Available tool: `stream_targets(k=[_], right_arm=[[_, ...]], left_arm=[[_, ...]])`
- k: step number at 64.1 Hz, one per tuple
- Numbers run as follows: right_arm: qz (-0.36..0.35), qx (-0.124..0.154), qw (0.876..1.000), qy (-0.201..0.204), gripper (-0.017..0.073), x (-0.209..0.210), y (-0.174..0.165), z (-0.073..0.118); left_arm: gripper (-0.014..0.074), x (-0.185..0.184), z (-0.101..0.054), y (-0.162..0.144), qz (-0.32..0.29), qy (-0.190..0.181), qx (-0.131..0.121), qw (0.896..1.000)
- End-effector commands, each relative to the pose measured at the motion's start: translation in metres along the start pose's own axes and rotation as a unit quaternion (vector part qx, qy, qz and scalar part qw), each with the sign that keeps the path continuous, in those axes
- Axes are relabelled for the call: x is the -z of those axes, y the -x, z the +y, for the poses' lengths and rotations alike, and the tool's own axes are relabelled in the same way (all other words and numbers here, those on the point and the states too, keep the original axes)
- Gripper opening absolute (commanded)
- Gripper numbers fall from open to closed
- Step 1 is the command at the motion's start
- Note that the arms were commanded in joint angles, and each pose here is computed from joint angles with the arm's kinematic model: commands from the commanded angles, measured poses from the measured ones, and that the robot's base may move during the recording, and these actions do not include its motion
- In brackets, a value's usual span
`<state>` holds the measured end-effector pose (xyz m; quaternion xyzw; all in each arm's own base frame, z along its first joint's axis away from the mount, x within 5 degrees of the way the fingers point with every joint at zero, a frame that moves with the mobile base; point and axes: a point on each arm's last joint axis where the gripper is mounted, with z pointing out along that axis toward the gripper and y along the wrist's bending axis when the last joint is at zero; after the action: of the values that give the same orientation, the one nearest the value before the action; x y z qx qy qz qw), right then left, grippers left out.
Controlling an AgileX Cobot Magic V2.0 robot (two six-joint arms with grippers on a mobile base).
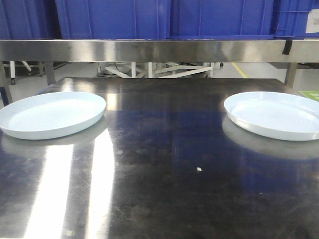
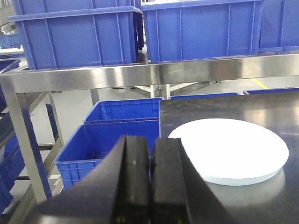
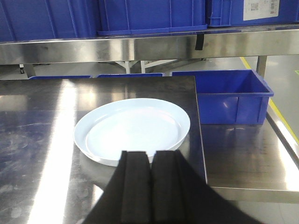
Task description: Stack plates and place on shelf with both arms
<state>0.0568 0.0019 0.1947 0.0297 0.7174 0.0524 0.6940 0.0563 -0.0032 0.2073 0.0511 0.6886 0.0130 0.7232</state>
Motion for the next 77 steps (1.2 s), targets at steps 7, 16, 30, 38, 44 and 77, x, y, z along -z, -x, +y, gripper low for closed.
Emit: stream_targets(k=[7, 16, 30, 38, 44, 77], right_arm=[[-0.051, 0.009, 0.999, 0.002, 0.0057, 0.002, 0.008, 0.001], [-0.051, 0.009, 0.999, 0.002, 0.0057, 0.002, 0.008, 0.001], [-0.051, 0.009, 0.999, 0.002, 0.0057, 0.002, 0.008, 0.001], [-0.051, 0.009, 0.999, 0.002, 0.0057, 0.002, 0.008, 0.001], [-0.051, 0.009, 0.999, 0.002, 0.0057, 0.002, 0.008, 0.001], [-0.051, 0.009, 0.999, 0.002, 0.0057, 0.002, 0.008, 0.001]], left_arm=[[0.0083, 0.002, 0.001, 0.007, -0.049, 0.003, 0.002, 0.999], [0.0083, 0.002, 0.001, 0.008, -0.053, 0.004, 0.001, 0.999], [0.0083, 0.002, 0.001, 0.013, -0.062, 0.005, 0.013, 0.998], [0.0083, 0.004, 0.002, 0.023, -0.069, 0.003, 0.049, 0.996], [0.0083, 0.006, 0.003, 0.037, -0.065, -0.001, 0.049, 0.997], [0.0083, -0.046, 0.007, 0.092, 0.035, -0.008, 0.051, 0.998]])
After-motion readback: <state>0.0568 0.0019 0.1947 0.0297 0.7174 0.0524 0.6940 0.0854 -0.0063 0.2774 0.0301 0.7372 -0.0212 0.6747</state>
